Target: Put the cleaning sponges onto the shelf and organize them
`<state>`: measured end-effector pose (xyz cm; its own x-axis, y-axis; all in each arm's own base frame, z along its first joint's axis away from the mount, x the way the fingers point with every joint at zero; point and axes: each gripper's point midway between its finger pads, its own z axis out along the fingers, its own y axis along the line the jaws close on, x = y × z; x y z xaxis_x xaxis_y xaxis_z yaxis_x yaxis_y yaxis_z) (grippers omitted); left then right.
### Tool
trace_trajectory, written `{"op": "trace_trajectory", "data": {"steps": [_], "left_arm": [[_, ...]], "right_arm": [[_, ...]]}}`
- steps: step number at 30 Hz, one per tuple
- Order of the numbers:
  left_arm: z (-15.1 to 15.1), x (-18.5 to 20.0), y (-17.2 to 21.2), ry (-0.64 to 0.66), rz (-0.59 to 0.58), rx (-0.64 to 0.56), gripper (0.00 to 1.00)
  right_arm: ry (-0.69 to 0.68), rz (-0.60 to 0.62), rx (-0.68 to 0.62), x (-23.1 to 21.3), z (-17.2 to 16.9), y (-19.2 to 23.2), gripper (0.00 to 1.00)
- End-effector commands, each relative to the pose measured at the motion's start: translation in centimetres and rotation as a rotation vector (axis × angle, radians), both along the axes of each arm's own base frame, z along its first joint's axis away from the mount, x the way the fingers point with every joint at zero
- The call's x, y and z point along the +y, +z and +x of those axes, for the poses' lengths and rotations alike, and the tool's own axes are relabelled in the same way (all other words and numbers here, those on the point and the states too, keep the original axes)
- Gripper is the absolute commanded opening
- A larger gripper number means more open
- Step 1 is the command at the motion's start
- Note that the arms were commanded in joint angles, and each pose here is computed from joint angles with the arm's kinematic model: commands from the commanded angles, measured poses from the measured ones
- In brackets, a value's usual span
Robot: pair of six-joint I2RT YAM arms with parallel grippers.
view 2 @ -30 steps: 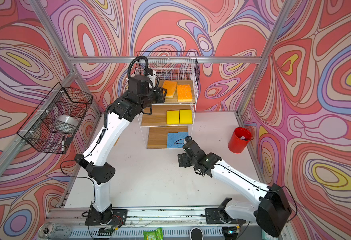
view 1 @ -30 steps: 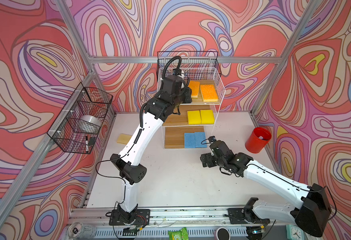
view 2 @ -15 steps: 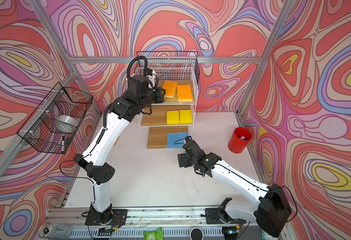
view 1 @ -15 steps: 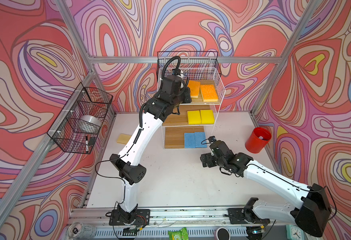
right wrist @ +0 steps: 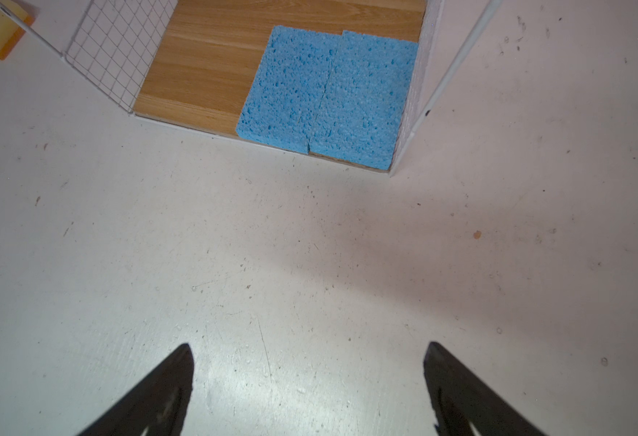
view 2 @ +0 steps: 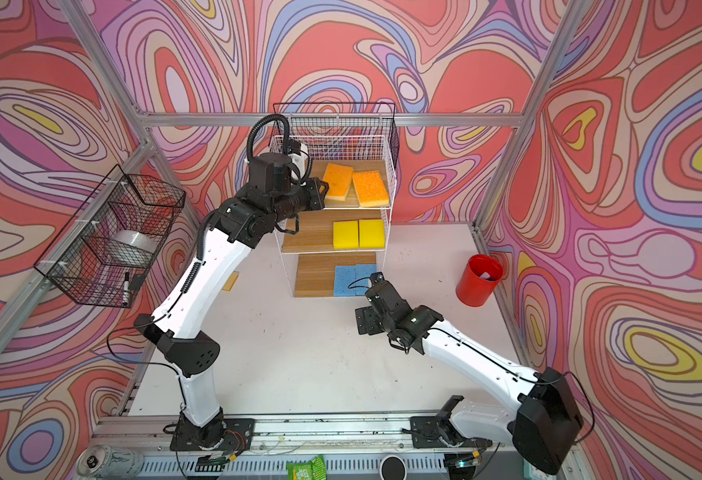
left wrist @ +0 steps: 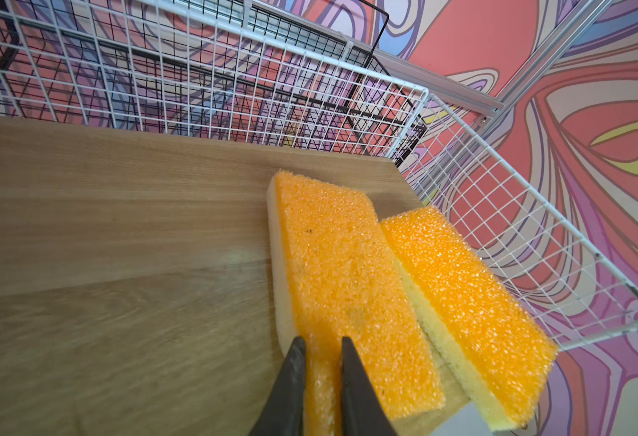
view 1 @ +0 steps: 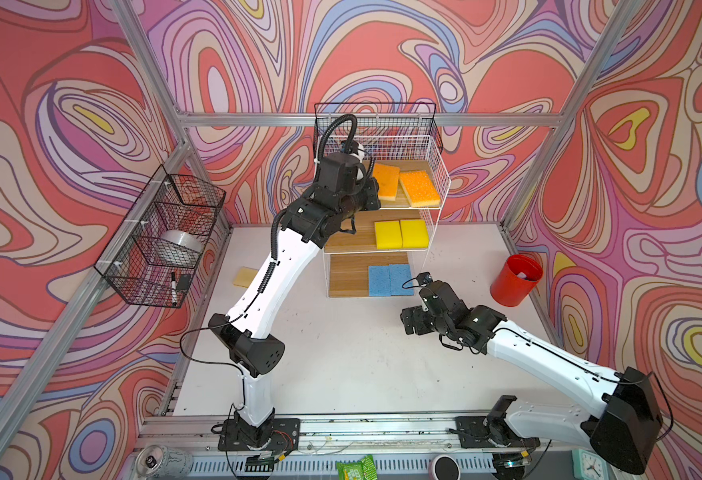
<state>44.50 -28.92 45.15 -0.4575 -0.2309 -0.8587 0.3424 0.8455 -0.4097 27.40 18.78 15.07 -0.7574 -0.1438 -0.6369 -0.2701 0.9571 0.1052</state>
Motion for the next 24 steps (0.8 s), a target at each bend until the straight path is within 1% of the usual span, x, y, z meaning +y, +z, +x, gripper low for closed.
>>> {"op": "trace_trajectory", "data": {"steps": [1,9,14,16,19,22,24], "left_arm": [[-1.2,0.2,-0.8,0.006,0.013,0.047,0.18],[-0.5,2.9,-1.1,0.167,0.056,0.048,0.16],[-0.9,4.1,-0.5,0.209,0.053,0.034,0.16],[-1.1,4.2,-0.3,0.207,0.045,0.028,0.16],[-1.3,4.0,-0.1,0.193,0.034,0.029,0.16],[-1.4,3.7,-0.3,0.179,0.029,0.037,0.16],[-1.3,3.6,-0.4,0.174,0.03,0.037,0.16]], "right_arm": [[-0.008,0.005,-0.015,0.0,0.5,0.4,0.98],[-0.01,0.019,-0.029,-0.1,0.4,1.1,0.98],[-0.015,0.047,-0.083,-0.2,0.6,3.0,0.98],[-0.009,0.075,-0.115,0.0,0.7,4.2,0.98],[0.013,0.135,-0.184,0.4,0.7,6.8,0.95],[0.056,0.22,-0.265,0.9,0.2,10.0,0.89],[0.083,0.288,-0.335,1.1,-0.3,13.2,0.83]]}}
